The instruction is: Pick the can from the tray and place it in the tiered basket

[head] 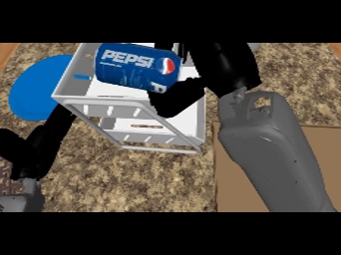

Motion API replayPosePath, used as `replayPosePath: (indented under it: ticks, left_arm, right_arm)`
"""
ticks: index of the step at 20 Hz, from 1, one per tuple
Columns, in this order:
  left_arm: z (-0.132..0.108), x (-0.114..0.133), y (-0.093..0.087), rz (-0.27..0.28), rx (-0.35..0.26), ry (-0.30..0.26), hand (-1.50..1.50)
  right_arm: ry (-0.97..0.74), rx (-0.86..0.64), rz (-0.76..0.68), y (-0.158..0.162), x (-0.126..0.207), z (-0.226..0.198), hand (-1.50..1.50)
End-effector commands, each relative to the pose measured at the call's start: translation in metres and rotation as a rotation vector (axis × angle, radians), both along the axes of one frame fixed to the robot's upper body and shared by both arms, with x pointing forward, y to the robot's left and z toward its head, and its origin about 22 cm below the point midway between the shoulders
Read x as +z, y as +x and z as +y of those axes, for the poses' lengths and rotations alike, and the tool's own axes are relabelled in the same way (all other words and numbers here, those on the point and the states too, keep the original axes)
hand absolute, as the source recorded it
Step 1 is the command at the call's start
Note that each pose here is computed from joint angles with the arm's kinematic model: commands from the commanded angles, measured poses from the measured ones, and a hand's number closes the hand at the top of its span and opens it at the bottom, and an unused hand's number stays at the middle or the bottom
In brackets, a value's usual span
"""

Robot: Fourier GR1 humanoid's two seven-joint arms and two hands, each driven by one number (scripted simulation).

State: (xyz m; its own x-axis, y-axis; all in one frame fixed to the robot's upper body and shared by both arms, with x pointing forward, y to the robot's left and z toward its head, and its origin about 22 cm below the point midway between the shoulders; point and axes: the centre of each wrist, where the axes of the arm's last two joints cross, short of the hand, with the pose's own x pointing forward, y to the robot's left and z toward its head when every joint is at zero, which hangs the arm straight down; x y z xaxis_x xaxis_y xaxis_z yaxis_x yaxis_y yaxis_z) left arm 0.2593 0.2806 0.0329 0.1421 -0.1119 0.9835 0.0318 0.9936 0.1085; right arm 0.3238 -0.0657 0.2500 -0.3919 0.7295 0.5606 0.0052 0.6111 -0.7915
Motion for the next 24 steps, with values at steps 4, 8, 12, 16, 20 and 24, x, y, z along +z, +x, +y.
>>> replayPosePath:
  ticks: [4,8,12,16,20,24]
  left_arm:
    - [0.009,0.006,0.009,-0.012,-0.014,0.011,0.0]
    - [-0.01,0.001,-0.005,-0.016,-0.011,0.0,0.0]
    - [0.005,0.003,0.004,-0.001,-0.007,-0.02,0.0]
    - [0.01,0.006,0.002,0.009,0.005,-0.016,0.0]
    - [0.003,0.0,-0.001,-0.008,-0.003,0.001,0.0]
    - [0.002,0.009,-0.002,0.001,-0.013,0.005,0.0]
  right_arm:
    - [-0.052,-0.07,-0.02,0.027,-0.047,0.037,1.5]
    - [-0.046,-0.087,-0.07,0.042,-0.051,0.039,1.5]
    - [0.108,-0.101,-0.079,0.049,-0.082,0.037,1.5]
    - [0.074,-0.085,-0.072,0.051,-0.073,0.049,-1.5]
    - [0.114,-0.078,-0.082,0.069,-0.068,0.05,-1.5]
    - [0.269,-0.091,-0.034,0.054,-0.075,0.052,-1.5]
